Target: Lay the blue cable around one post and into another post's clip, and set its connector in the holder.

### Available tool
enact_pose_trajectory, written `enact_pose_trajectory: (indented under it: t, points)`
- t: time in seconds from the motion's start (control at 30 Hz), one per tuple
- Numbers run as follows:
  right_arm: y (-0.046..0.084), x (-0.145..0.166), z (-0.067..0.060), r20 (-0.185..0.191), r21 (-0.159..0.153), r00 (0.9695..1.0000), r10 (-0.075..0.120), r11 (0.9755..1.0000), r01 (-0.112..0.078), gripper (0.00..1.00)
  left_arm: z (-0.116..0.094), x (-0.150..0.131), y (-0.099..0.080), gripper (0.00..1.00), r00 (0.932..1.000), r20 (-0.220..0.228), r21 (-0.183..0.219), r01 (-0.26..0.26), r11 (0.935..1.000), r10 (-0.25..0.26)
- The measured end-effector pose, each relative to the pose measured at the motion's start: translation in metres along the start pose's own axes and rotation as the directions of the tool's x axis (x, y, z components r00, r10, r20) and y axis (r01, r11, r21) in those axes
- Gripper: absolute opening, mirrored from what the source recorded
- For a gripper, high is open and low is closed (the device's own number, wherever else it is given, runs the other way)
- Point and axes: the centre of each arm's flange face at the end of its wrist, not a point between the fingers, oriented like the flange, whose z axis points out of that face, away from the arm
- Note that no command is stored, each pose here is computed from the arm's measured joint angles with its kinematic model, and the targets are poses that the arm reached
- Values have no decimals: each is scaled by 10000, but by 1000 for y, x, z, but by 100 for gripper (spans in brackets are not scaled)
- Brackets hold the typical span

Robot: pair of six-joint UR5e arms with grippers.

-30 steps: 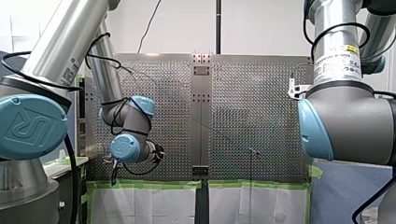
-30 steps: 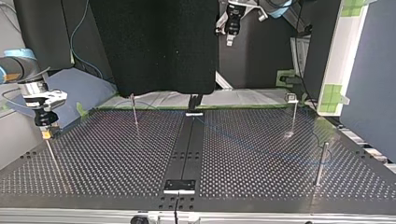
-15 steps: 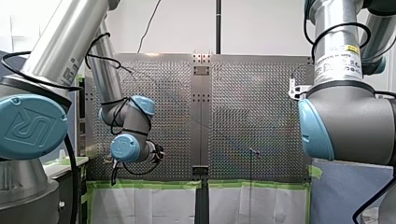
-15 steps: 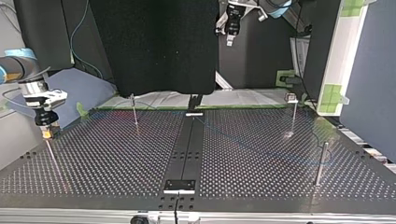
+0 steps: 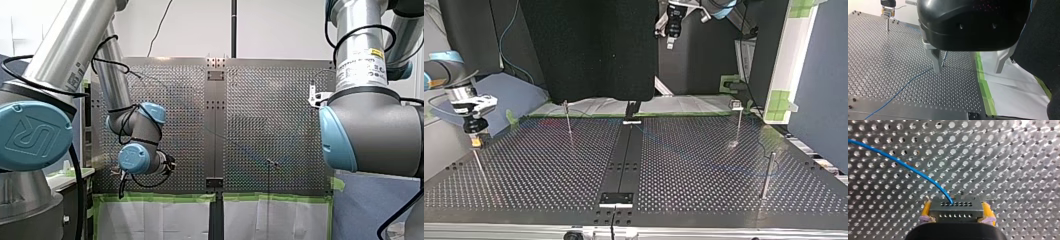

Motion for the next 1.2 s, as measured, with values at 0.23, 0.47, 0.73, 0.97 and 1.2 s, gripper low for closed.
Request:
enact_pose_trajectory:
  t: [0.23, 0.47, 0.73, 0.97, 1.2]
  points:
    - [-3, -3, -3, 349, -22, 9994, -14, 10000, 14, 24, 0, 0, 0, 100, 10000, -28, -32, -56, 10000, 56]
    - [-3, -2, -6, 485, -100, 9987, -158, 9998, 163, 27, -1, 0, 1, 100, 10000, -49, -40, -71, 10000, 71]
    - [-5, 19, -12, 298, -225, 9990, -343, 9991, 350, 27, -1, 0, 1, 100, 9999, -55, -48, -94, 9999, 94]
    - [-5, 22, -13, 244, -221, 9993, -271, 9994, 277, 27, -1, 1, 1, 100, 9999, -59, -56, -107, 9999, 107]
    - [-5, 19, -12, 162, -211, 9999, -23, 9998, 27, 27, -1, 0, 1, 100, 9999, -55, -56, -106, 9999, 106]
